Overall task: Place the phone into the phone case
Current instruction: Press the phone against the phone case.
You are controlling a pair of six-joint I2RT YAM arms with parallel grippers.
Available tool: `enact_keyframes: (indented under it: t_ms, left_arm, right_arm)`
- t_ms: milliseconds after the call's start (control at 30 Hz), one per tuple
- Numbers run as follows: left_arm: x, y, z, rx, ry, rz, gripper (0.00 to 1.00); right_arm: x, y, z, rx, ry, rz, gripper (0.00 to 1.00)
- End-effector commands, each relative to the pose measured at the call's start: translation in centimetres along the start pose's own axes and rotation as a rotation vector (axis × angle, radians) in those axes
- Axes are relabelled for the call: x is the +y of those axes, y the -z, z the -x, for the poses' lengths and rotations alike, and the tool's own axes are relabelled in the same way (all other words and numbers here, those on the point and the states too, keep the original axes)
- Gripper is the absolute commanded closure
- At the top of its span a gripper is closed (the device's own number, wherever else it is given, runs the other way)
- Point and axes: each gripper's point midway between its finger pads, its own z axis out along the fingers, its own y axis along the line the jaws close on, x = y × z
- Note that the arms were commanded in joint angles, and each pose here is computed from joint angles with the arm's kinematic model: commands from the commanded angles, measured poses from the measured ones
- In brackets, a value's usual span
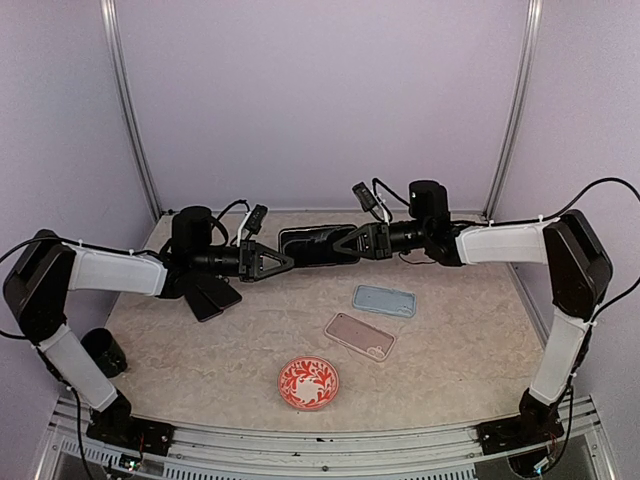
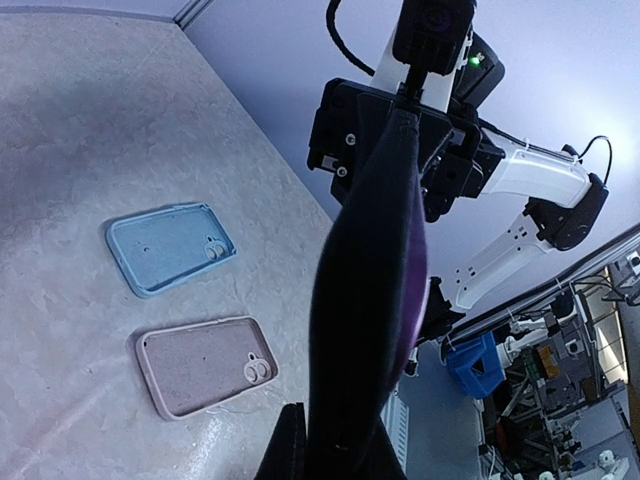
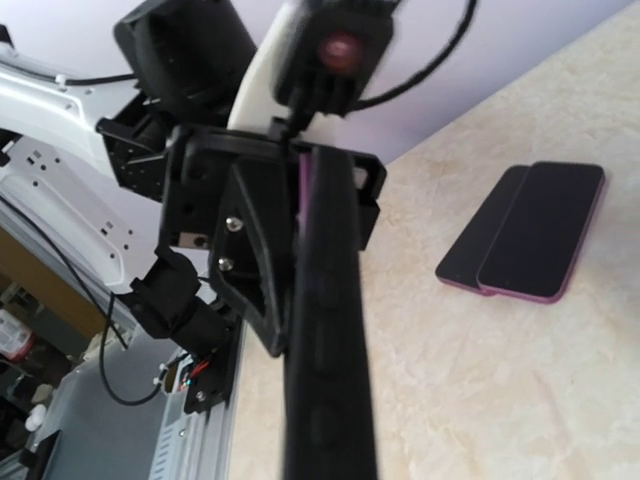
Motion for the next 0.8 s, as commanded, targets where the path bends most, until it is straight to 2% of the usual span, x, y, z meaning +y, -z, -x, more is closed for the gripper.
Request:
enact_keyframes:
  t_ms: [0,167,200,267,300,367,600,767]
  left_arm:
    - [-0.3,0.0,0.8,-0.032,0.003,0.001,1.0]
    - [0.1,0.0,1.0,-0.043,0.009,0.021,1.0]
    - [0.1,0.0,1.1,-0.044,0.007,0.023,0.97]
    - [0.2,0.1,1.2,-0.05,0.004,0.032,0.72]
    - [0.3,0.2,1.3,-0.054,0.001,0.038,0.63]
    - [0.4,0.5,1.6,-0.065,-0.006,0.047,0.55]
    - [-0.3,2.5,3.9,-0.14,-0.045,0.052,0.51]
    - [-1.2,2.6,4.7,-0.142,-0.07,0.025,0.5]
  right_arm:
    - [-0.4,0.8,1.8,-0.03,0.116,-0.103,1.0]
    - [-0.6,0.9,1.7,-0.027,0.134,-0.131,1.0]
    - [-0.6,0.7,1.5,-0.022,0.132,-0.127,1.0]
    - [-0.4,0.7,1.4,-0.017,0.131,-0.116,1.0]
    - [-0.3,0.6,1.4,-0.016,0.131,-0.108,1.0]
    - [0.2,0.6,1.2,-0.013,0.131,-0.085,1.0]
    - [1.9,0.4,0.7,0.008,0.092,0.034,1.0]
    - [2.8,0.2,0.2,0.031,0.066,0.11,1.0]
